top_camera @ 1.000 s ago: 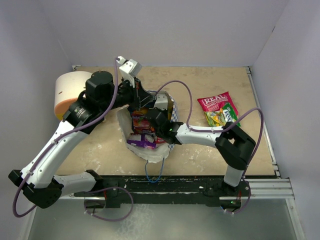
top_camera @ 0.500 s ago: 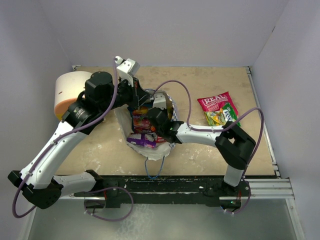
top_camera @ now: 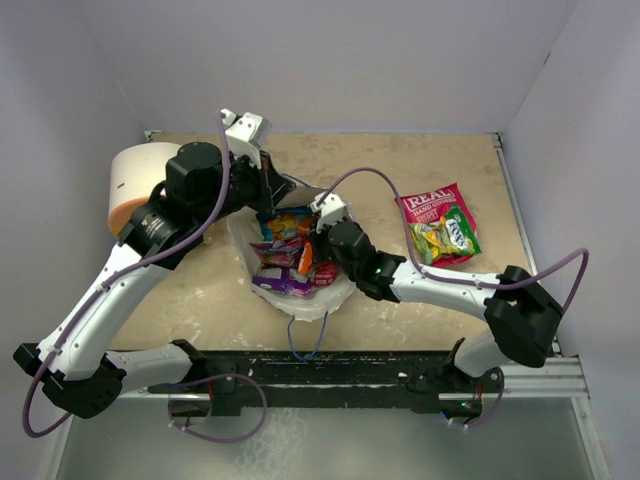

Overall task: Take the snacks out of the paper bag
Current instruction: Take out the snack from the paper bag, then place the snack at the center of the board.

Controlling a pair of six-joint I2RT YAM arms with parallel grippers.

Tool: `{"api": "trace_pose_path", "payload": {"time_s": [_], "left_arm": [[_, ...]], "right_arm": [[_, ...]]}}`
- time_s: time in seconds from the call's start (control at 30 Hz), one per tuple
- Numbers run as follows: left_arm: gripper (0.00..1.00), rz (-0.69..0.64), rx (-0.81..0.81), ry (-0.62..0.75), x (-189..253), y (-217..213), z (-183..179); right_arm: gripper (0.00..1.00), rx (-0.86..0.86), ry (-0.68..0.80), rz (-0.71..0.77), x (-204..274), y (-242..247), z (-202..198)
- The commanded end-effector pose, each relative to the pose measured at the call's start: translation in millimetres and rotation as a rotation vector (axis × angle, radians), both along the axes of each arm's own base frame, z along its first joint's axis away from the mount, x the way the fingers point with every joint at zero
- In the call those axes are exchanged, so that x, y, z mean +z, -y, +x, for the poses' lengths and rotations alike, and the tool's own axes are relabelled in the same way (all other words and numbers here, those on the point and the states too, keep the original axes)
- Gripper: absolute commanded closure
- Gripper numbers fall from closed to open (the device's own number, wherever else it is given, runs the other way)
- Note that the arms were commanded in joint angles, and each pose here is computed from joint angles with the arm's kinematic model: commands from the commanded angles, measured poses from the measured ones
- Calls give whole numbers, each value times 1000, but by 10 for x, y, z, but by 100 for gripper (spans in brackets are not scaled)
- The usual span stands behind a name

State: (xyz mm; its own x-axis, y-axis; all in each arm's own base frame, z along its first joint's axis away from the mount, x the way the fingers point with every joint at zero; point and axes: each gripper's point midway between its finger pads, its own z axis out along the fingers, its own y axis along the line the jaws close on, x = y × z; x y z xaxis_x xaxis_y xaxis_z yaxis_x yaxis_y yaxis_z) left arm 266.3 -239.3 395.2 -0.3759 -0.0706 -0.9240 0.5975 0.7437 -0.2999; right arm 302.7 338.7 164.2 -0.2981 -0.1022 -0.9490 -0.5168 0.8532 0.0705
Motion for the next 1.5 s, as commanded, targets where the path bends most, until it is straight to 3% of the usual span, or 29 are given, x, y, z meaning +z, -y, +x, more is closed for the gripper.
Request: {"api": "trace_pose_path", "payload": {"time_s": [0.0, 0.23, 0.53, 0.73, 1.13, 1.27, 1.47], "left_arm": [[100, -93, 30, 60, 394, -31, -10], [100, -115, 58, 12, 377, -24, 15], [100, -238, 75, -122, 448, 90, -2], [100, -261, 100, -187, 368, 40, -83], [100, -301, 193, -248, 284, -158, -188], [100, -302, 198, -264, 232, -145, -177], [100, -304, 198, -272, 208, -113, -148]], "right_arm": [[100, 185, 102, 206, 745, -276, -210], [100, 231, 153, 318, 1341, -245, -345], [100, 242, 114, 426, 2083, -76, -557], [100, 310, -64, 493, 2325, -33, -884], [100, 490, 45, 621, 3329, 477, -1537], [100, 417, 98, 628, 3617, 719, -1524], [100, 30, 134, 580, 3651, 1309, -1113]]}}
